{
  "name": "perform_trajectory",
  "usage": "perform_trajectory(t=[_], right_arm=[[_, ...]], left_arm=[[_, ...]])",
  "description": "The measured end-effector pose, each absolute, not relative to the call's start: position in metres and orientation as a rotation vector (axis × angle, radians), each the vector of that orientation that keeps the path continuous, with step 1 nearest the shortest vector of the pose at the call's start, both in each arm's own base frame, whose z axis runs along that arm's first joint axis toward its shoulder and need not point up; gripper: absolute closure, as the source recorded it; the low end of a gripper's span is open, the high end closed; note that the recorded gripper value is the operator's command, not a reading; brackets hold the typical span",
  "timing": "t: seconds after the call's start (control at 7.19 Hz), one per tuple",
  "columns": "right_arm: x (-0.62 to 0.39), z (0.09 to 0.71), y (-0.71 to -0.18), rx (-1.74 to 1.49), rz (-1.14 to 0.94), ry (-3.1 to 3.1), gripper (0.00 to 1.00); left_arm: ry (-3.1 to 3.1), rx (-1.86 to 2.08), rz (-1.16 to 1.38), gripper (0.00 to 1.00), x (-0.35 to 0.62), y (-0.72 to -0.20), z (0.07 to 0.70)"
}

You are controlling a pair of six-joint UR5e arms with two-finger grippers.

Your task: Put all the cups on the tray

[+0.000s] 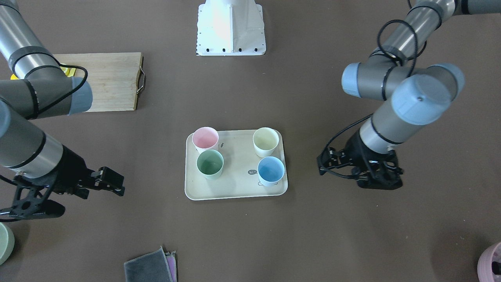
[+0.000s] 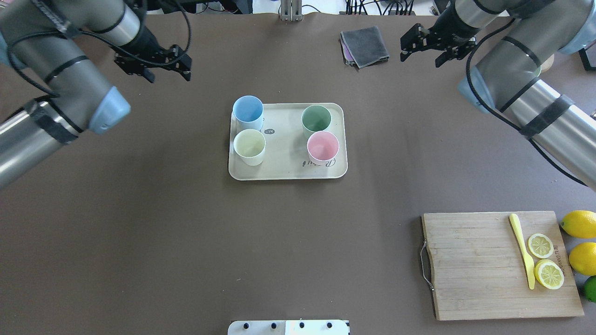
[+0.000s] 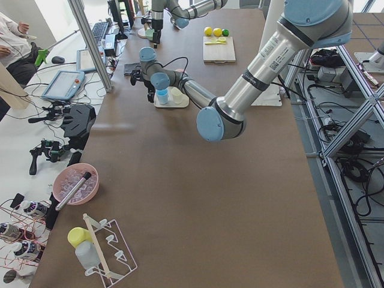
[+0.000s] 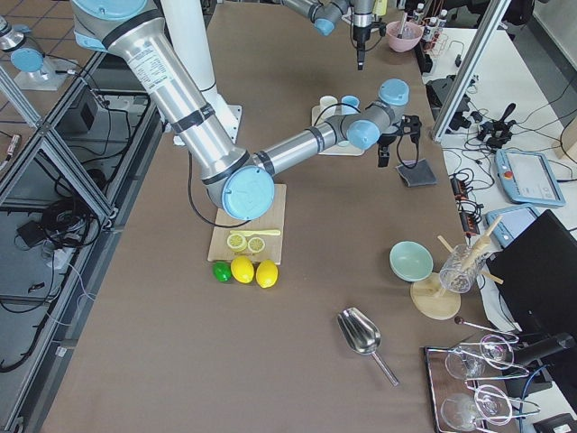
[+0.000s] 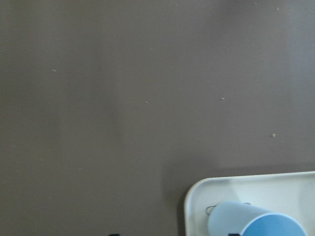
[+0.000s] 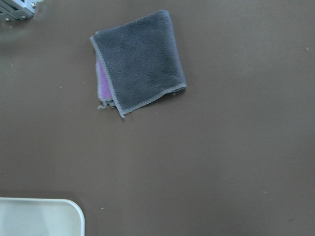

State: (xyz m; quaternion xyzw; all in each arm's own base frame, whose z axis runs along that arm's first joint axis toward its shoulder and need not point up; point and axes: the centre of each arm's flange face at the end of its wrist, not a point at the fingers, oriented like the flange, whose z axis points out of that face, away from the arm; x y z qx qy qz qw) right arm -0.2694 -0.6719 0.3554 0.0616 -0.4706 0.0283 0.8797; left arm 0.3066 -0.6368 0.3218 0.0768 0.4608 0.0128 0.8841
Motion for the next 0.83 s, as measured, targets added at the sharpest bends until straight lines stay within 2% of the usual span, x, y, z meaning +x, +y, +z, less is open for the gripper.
perform_trajectory(t=[0.28, 0.83], right_arm=[[-0.172, 0.441, -0.673, 0.168, -0.029, -0.933, 0.0], [-0.031, 0.551, -0.644, 0.153, -0.194, -0.814, 0.0]], left_arm=[[0.881, 0.231, 0.116, 0.03, 0.192, -0.611, 0.399], [0.746, 0.278, 0.246, 0.02, 0.028, -0.543, 0.55]])
